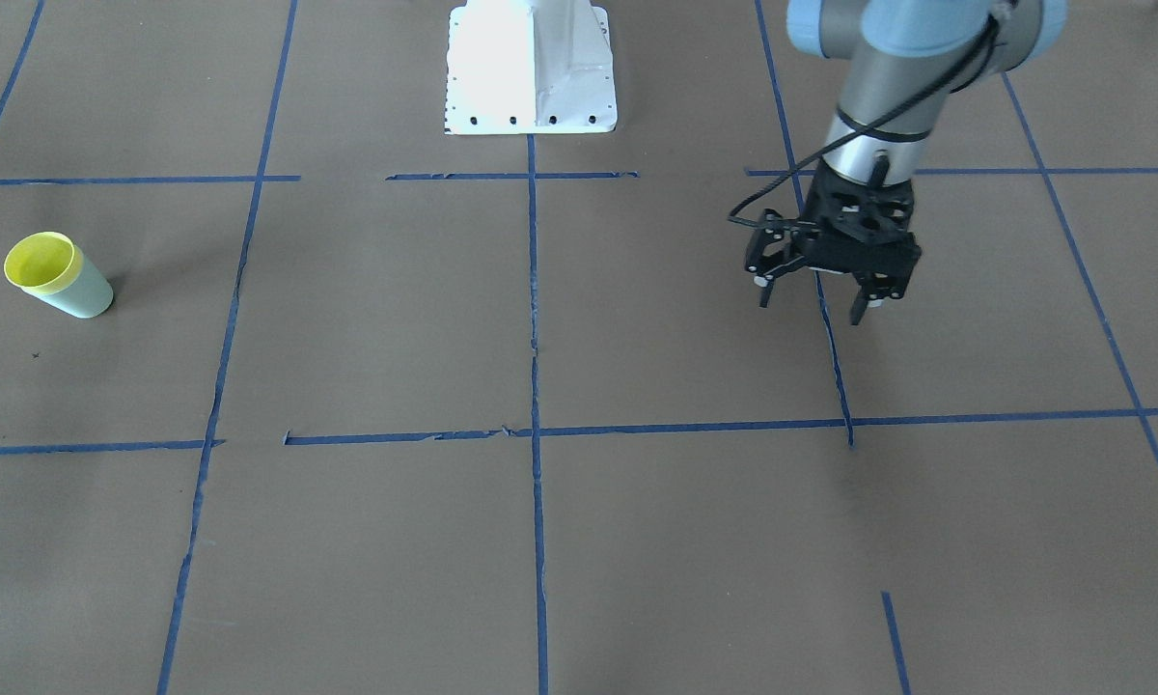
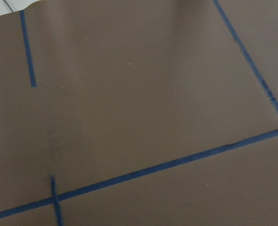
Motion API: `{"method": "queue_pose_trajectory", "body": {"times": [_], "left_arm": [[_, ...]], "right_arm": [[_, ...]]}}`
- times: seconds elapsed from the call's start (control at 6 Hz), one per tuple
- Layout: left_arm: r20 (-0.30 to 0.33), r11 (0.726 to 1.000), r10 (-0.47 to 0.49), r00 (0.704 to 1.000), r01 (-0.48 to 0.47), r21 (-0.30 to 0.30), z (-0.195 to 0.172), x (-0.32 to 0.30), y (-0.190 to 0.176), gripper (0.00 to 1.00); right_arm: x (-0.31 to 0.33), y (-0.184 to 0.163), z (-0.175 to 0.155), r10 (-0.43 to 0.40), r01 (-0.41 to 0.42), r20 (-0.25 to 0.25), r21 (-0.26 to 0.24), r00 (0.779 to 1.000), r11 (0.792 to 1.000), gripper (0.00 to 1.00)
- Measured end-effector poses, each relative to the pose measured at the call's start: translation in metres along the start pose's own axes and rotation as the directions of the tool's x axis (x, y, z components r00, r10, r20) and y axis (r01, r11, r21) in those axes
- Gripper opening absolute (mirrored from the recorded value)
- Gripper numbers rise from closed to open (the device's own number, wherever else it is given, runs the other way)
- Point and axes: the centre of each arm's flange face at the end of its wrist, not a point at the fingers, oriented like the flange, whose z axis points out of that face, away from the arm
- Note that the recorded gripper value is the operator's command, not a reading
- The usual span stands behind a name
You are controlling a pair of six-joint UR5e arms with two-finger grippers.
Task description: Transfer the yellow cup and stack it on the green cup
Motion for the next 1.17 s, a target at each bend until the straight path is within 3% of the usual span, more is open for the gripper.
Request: {"method": "queue_pose_trajectory", "body": {"times": [0.33,0.67,1.0,1.17], "left_arm": [[-0.003,0.991,0.044,0.999,-0.044,-0.126,-0.021,-0.172,0.035,1.00],[0.013,0.970,0.095,0.995,-0.090,-0.227,-0.042,-0.341,0.071,1.00],[-0.040,0.948,-0.047,0.998,0.032,-0.317,-0.027,-0.470,0.140,1.00],[-0.058,0.936,-0.105,0.993,0.079,-0.344,-0.022,-0.486,0.170,1.00]], "right_arm": [[0.036,-0.018,-0.007,-0.051,0.051,-0.012,-0.035,0.999,0.998,1.00],[0.082,-0.014,-0.011,-0.104,0.106,0.035,-0.049,0.994,0.993,1.00],[0.105,-0.003,-0.009,-0.114,0.117,0.042,-0.058,0.993,0.991,1.00],[0.109,0.000,-0.006,-0.111,0.113,0.041,-0.064,0.993,0.991,1.00]]}}
